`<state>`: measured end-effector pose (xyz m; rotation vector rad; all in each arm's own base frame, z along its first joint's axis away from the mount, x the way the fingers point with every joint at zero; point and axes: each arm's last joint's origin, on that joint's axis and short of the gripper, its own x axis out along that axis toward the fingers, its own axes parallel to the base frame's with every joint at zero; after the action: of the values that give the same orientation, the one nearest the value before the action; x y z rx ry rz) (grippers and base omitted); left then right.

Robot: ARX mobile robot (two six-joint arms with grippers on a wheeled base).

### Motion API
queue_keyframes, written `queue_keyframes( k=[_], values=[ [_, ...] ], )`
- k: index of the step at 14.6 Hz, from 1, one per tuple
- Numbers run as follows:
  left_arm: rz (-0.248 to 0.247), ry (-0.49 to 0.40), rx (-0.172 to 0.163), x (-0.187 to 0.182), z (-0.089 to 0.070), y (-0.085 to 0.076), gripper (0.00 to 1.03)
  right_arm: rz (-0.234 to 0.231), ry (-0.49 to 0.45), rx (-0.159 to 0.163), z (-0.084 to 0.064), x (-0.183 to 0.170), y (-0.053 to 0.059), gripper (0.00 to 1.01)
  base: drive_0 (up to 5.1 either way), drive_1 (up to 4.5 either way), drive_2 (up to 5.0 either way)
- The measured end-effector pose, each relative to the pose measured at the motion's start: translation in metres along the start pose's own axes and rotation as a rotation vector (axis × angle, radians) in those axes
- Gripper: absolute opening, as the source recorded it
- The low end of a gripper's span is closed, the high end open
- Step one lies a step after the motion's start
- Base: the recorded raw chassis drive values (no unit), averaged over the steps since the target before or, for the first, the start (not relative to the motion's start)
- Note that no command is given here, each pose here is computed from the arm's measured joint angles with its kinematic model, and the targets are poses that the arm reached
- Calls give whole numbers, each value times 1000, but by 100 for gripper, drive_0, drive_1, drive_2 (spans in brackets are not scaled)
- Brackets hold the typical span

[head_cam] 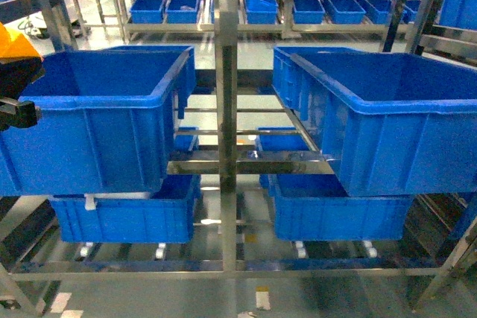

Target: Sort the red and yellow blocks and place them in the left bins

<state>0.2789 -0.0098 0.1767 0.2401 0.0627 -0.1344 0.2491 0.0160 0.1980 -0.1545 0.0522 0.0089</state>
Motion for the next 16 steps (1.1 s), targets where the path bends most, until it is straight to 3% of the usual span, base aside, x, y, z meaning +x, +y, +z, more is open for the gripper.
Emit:
queue_keyframes(
  k=[5,12,16],
  values=[
    [-1,3,0,0,0,0,27,1,2,0,0,0,0,28,0,0,0],
    [0,1,0,0,0,0,27,0,1,0,0,0,0,28,5,413,-403],
    [-1,7,-1,1,-1,0,27,1,3,0,0,1,0,28,0,0,0]
  ],
)
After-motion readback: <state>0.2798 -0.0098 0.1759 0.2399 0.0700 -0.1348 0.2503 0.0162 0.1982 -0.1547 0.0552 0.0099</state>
